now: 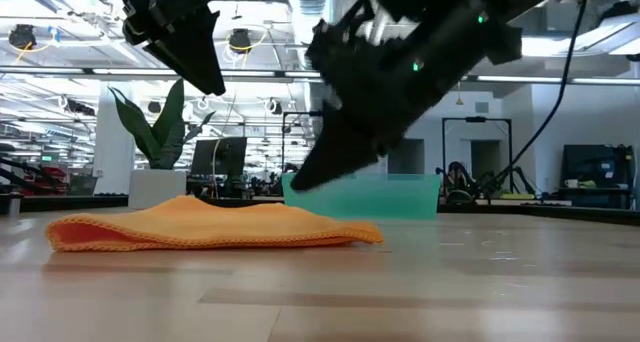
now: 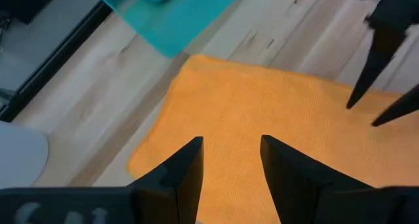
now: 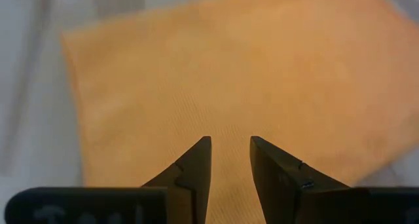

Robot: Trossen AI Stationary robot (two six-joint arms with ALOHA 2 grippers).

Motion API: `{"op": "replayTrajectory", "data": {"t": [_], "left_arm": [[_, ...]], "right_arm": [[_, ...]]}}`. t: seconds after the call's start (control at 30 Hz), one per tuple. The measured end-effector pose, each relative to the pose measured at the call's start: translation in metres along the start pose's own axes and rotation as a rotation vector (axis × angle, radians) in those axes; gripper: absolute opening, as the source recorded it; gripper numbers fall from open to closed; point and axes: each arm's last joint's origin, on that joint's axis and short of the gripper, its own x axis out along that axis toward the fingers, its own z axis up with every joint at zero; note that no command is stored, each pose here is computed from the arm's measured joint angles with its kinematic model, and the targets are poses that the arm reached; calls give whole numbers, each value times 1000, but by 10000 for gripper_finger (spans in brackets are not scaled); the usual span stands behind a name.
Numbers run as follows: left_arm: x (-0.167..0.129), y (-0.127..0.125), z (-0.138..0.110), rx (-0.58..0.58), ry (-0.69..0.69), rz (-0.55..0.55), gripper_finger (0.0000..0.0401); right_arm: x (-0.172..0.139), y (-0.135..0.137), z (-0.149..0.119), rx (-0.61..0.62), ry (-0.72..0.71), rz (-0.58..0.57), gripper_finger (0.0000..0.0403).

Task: Roll microfiber towels into tight, uniform cylinder then place into a basket
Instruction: Fold the yellow microfiber towel

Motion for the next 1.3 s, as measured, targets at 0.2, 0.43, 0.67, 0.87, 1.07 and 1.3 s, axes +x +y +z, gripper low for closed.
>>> {"op": "replayTrajectory", "data": {"t": [0.2,0.43,0.67,0.87,1.07,1.3], "left_arm": [[0,0,0,-3,-2,-3,146],[0,0,0,-3,-2,-3,146],[0,0,0,-3,-2,-2,146],[0,-1,0,-5,-3,-4,146],[0,-1,0,-5,-3,-4,146],[0,-1,0,-5,-3,-5,146]], "right_arm": [[13,-4,-7,-46,107,-39,129],[6,-11,-16,-7,251,-70,129],[-1,-9,-24,115,432,62,129],[-11,3,-18,155,605,203,129],[-27,21,-9,-18,621,103,129],[-64,33,-3,-165,506,-54,129]]}}
